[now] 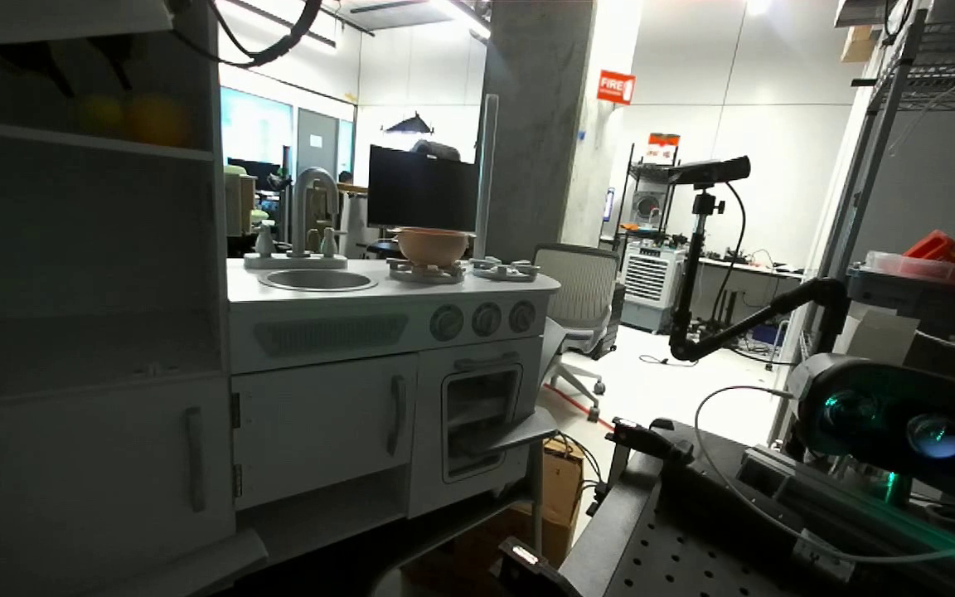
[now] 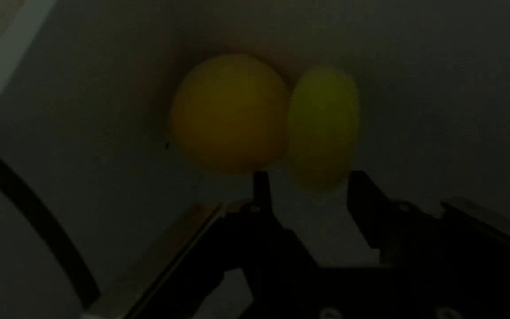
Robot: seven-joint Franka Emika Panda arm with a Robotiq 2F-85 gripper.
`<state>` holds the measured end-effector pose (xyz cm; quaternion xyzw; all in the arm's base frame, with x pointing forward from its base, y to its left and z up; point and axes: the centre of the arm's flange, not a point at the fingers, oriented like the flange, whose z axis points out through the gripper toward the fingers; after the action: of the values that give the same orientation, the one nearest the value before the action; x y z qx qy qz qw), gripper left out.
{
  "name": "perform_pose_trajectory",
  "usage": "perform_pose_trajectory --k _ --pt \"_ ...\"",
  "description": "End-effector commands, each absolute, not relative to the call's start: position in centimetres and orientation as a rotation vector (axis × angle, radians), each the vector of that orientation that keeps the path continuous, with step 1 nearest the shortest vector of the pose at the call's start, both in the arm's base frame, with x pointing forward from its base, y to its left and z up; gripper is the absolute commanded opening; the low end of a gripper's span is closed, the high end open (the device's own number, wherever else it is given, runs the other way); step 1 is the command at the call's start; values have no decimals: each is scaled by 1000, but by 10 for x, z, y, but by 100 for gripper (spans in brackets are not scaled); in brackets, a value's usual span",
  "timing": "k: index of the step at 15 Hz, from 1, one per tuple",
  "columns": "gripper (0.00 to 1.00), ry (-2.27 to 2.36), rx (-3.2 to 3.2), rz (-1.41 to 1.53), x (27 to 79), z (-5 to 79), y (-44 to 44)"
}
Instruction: Open the top cabinet door and put an orange plushie and the maize in the top compartment of the cabinet
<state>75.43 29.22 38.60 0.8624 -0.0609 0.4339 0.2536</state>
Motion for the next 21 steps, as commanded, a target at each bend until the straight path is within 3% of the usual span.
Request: perform_pose_trajectory --k 1,4,14,21 --pt "80 -193 2315 1180 779 388 298" --pt "100 -203 2309 1177 783 386 300" --pt "100 -119 2404 1229 744 420 344" --pt "100 152 2587 898 708 452 351"
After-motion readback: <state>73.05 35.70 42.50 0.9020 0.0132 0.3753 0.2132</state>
